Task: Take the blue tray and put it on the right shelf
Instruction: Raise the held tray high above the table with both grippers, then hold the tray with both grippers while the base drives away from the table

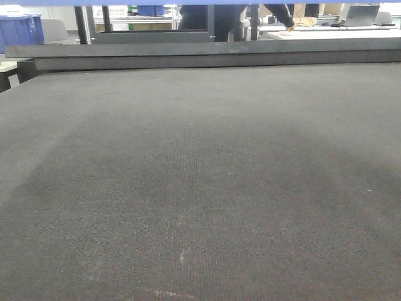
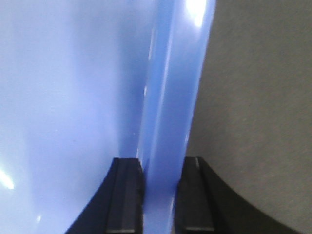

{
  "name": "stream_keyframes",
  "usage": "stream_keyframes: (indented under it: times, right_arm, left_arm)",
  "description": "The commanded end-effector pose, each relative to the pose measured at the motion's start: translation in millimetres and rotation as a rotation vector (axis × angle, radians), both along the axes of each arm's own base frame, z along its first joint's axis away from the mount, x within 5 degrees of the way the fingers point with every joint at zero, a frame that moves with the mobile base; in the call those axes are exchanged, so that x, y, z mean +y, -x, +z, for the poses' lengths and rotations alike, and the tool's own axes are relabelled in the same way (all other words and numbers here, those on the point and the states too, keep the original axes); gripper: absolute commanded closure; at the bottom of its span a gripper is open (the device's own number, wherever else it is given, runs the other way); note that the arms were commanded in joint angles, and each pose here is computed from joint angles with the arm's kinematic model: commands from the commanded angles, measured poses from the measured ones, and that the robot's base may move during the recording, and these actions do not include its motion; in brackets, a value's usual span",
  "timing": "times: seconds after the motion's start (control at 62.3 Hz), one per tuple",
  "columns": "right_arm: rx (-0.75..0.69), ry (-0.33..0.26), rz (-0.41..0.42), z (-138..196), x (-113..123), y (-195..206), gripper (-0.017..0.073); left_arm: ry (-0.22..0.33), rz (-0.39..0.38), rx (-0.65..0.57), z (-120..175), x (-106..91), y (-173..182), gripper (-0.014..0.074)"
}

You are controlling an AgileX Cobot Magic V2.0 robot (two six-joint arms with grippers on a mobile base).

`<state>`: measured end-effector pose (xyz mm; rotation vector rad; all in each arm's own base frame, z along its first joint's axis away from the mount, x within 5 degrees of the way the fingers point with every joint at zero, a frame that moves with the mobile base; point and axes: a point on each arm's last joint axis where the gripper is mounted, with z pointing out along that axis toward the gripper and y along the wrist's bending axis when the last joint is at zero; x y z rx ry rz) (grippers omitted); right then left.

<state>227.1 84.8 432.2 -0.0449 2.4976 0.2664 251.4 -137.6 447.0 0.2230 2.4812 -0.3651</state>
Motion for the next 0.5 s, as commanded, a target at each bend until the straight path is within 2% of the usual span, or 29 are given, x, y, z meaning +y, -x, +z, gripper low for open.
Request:
stream_keyframes:
  times: [0.0,0.273,0.481]
  right_arm:
    - [-0.136,-0.03,0.015,19.6,-6.4,14.1,0.0493]
    - [-0.132,-0.031,0.015,19.5,-7.6,17.8,0.0493]
    - [-0.134,-0.031,0.015,19.6,-7.6,17.7,0.0493]
  left_arm:
    - [-0.034,-0.004,-0.008,17.4,14.3,24.1,0.0639]
    - [-0.015,-0.012,-0.008,19.7,14.5,27.6,0.064]
    - [0.055,-0.051,0.029,20.0,7.7,31.5,0.0642]
